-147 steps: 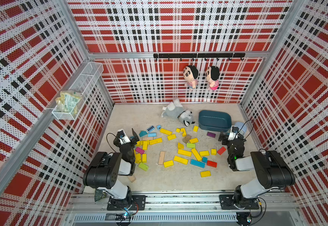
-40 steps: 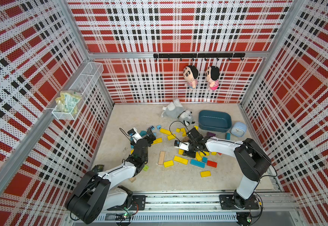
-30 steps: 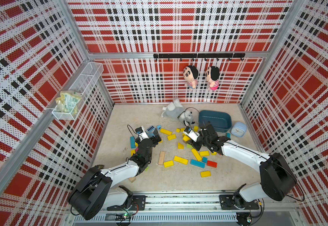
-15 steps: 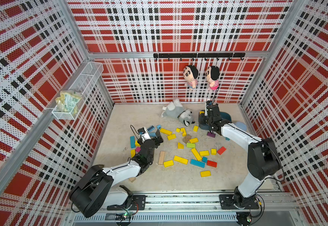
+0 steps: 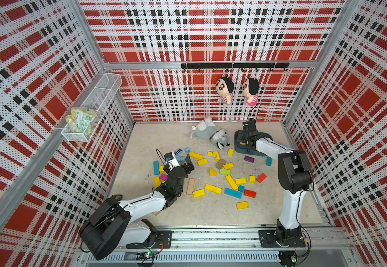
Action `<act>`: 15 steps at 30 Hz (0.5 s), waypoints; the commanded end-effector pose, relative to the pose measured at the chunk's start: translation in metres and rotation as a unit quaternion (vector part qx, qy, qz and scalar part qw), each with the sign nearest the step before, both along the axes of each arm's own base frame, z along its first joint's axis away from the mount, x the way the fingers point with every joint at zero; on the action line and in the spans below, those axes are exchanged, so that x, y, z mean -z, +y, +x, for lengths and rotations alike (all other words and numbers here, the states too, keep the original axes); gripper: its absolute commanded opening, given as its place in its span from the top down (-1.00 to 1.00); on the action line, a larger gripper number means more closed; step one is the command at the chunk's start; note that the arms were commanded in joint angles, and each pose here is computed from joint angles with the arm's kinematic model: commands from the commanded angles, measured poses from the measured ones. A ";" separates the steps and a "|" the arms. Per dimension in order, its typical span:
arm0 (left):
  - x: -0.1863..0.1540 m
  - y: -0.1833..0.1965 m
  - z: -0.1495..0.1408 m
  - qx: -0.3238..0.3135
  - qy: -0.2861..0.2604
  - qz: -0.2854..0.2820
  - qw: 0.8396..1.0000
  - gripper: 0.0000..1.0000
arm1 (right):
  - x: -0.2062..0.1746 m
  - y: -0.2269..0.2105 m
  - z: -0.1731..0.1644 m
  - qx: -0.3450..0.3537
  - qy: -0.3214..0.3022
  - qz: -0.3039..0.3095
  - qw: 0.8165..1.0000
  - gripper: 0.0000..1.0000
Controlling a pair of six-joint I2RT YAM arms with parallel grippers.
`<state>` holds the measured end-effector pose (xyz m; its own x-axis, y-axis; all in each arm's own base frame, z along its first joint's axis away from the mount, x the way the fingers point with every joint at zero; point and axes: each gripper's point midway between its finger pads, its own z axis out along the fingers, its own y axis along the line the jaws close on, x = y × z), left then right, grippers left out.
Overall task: Pick out the yellow building blocks
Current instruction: Place the building block in the storage box.
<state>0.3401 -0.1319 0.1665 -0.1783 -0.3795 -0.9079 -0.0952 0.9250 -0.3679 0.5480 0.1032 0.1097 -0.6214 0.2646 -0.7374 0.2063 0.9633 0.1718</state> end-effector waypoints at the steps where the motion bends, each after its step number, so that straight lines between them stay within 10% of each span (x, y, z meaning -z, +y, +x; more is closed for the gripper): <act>1: -0.002 -0.002 -0.002 0.000 0.003 0.005 1.000 -0.96 | 0.022 0.007 0.002 -0.017 0.028 -0.003 0.999 0.95; 15: 0.007 -0.021 -0.002 0.046 0.029 0.093 0.994 -0.96 | 0.059 0.031 -0.006 -0.064 0.079 0.017 0.995 0.79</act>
<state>0.3347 -0.1415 0.1538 -0.2421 -0.2689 -0.9322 -0.0727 0.9632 -0.2589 0.5406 0.1225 0.0556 -0.7407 0.2192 -0.6351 0.1440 0.9751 0.1687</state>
